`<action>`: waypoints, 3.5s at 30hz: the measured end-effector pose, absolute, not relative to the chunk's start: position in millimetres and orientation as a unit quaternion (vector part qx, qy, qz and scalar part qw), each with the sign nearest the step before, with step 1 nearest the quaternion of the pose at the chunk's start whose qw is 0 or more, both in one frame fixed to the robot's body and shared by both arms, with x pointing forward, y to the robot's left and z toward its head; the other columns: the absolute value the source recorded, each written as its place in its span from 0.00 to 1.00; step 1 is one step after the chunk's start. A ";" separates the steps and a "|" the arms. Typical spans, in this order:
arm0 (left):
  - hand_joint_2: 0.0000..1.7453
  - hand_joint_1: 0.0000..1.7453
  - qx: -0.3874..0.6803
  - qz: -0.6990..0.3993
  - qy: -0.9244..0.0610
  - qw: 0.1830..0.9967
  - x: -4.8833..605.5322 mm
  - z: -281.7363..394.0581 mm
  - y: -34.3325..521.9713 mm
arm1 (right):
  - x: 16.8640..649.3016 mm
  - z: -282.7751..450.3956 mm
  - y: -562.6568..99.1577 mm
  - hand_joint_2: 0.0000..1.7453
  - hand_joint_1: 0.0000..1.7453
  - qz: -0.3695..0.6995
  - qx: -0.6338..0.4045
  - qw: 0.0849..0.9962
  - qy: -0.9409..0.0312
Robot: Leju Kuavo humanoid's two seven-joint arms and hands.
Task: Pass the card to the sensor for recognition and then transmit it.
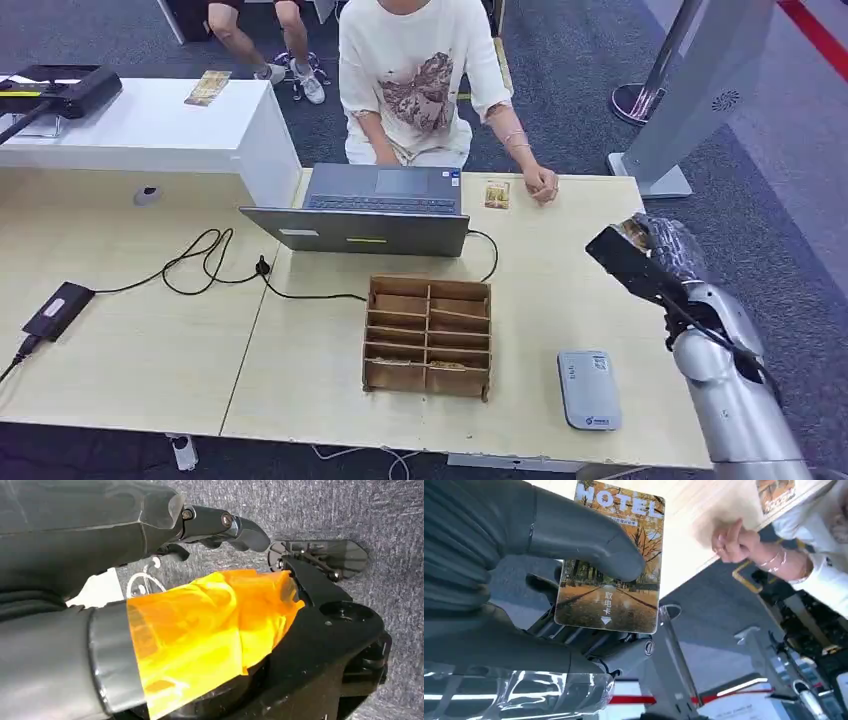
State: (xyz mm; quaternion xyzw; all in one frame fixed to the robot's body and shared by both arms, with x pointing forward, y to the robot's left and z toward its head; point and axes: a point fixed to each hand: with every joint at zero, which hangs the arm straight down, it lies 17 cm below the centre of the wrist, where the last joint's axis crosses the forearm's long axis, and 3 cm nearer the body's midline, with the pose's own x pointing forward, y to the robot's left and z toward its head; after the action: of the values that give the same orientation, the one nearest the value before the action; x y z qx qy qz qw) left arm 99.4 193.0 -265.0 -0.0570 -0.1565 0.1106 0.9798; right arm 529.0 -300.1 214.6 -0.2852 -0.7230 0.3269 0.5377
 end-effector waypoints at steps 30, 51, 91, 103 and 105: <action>0.00 0.00 -0.062 0.069 -0.155 0.983 108.6 -264.0 192.6 | 612.5 395.1 -187.3 1.00 1.00 0.351 -0.410 0.416 -0.732; 0.00 0.00 -0.068 0.036 -0.157 0.985 109.9 -262.8 186.8 | 637.2 365.6 -158.1 1.00 1.00 0.437 -0.479 0.378 -0.662; 0.00 0.00 -0.040 0.069 -0.139 0.987 104.0 -267.5 198.8 | 488.6 446.1 -177.4 1.00 0.00 0.187 -0.322 0.312 -0.874; 0.00 0.00 -0.038 0.088 -0.138 0.986 103.6 -267.8 200.2 | 434.1 450.2 -183.8 1.00 0.00 0.126 -0.211 0.294 -0.924; 0.00 0.00 -0.037 0.096 -0.137 0.985 103.0 -267.9 200.3 | 420.3 439.4 -182.2 1.00 0.00 0.111 -0.137 0.303 -0.937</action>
State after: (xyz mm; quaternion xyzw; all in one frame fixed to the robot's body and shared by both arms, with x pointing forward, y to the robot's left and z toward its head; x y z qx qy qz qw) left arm 103.0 200.3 -267.9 -0.0372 -0.1366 0.0963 0.9852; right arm 420.3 -182.2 439.4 -0.1369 -0.9367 0.1105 0.3029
